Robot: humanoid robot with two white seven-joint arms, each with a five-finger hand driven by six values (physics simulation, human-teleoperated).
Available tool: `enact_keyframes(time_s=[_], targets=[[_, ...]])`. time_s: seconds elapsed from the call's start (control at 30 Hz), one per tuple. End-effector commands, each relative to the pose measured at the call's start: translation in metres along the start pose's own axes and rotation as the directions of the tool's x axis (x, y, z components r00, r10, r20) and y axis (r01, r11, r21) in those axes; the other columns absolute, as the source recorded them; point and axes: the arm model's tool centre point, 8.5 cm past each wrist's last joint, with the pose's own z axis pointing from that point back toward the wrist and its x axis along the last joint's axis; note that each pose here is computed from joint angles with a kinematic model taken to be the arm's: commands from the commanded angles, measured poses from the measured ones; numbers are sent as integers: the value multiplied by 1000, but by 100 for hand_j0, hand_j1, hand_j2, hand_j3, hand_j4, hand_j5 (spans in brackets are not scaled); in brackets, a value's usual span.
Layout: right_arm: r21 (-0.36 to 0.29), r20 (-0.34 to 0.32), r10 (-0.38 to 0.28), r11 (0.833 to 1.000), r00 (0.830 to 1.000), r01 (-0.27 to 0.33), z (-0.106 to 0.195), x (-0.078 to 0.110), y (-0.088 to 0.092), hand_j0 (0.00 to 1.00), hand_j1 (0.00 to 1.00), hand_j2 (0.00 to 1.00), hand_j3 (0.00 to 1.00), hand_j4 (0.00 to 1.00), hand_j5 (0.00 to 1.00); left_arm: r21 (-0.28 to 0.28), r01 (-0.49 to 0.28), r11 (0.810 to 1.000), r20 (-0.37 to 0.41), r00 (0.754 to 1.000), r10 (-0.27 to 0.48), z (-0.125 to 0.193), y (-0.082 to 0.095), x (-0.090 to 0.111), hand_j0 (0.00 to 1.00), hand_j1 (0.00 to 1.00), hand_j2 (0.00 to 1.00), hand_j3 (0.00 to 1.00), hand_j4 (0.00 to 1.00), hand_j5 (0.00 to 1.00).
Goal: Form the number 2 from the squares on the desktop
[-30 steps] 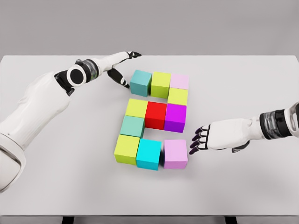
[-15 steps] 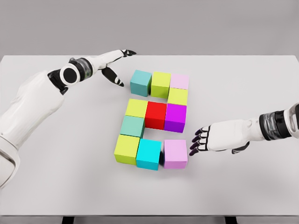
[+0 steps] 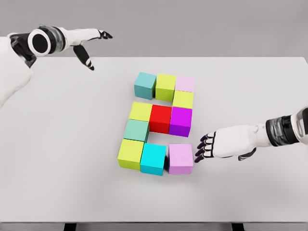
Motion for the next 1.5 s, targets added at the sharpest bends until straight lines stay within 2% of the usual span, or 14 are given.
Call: enact_keyframes(time_s=[0.0, 0.1, 0.2, 0.37, 0.53, 0.8, 1.07, 1.17, 1.27, 1.33, 1.4, 1.47], targets=[[-3, 2, -4, 1000, 1000, 4, -1, 0, 0, 100, 100, 100, 100, 100, 100, -59, 69, 996, -82, 994, -73, 2, -11, -1, 100, 100, 100, 100, 100, 100], [-6, 9, -2, 1000, 1000, 2, -3, 1, -2, 100, 100, 100, 100, 100, 100, -76, 76, 994, -72, 994, -81, -3, -19, 4, 100, 100, 100, 100, 100, 100], [-6, 22, 0, 1000, 1000, 0, -8, 3, -2, 100, 100, 100, 100, 100, 100, -136, 113, 984, -54, 991, -121, -13, -44, 12, 100, 100, 100, 100, 100, 100], [1, 34, -4, 1000, 999, 4, -12, 5, 0, 100, 100, 100, 100, 100, 100, -145, 138, 980, -9, 990, -141, -16, -51, 21, 100, 100, 100, 100, 100, 100], [1, 35, -3, 1000, 999, 3, -12, 6, 0, 100, 100, 100, 100, 100, 100, -162, 171, 972, 51, 985, -165, -23, -62, 39, 100, 100, 100, 100, 100, 100], [2, 51, -1, 1000, 999, 1, -17, 8, 0, 100, 100, 100, 100, 100, 100, -221, 194, 956, 51, 981, -188, -29, -88, 35, 100, 100, 100, 100, 100, 100], [10, 45, -4, 1000, 999, 4, -15, 7, 2, 100, 100, 100, 100, 100, 100, -223, 213, 951, 89, 976, -197, -30, -92, 40, 100, 100, 100, 100, 100, 100], [8, -7, -10, 1000, 1000, 10, 1, -3, 2, 100, 100, 100, 100, 100, 100, -222, 215, 951, 96, 975, -198, -31, -92, 44, 100, 100, 100, 100, 100, 100], [-43, -110, -65, 997, 992, 61, 27, -35, -1, 100, 100, 100, 100, 100, 100, -222, 217, 951, 106, 974, -198, -32, -93, 47, 100, 100, 100, 100, 100, 100], [-144, -86, -206, 971, 975, 193, 39, -48, -1, 100, 100, 100, 100, 100, 100, -220, 226, 949, 121, 972, -203, -32, -93, 50, 100, 100, 100, 100, 100, 100], [-156, -65, -227, 964, 972, 215, 37, -46, 0, 100, 100, 100, 100, 100, 100, -215, 239, 947, 146, 966, -211, -31, -93, 56, 100, 100, 100, 100, 100, 100], [-136, -48, -237, 964, 970, 229, 30, -43, 7, 100, 100, 100, 100, 100, 100, -214, 240, 947, 150, 966, -211, -31, -93, 57, 100, 100, 100, 100, 100, 100]])
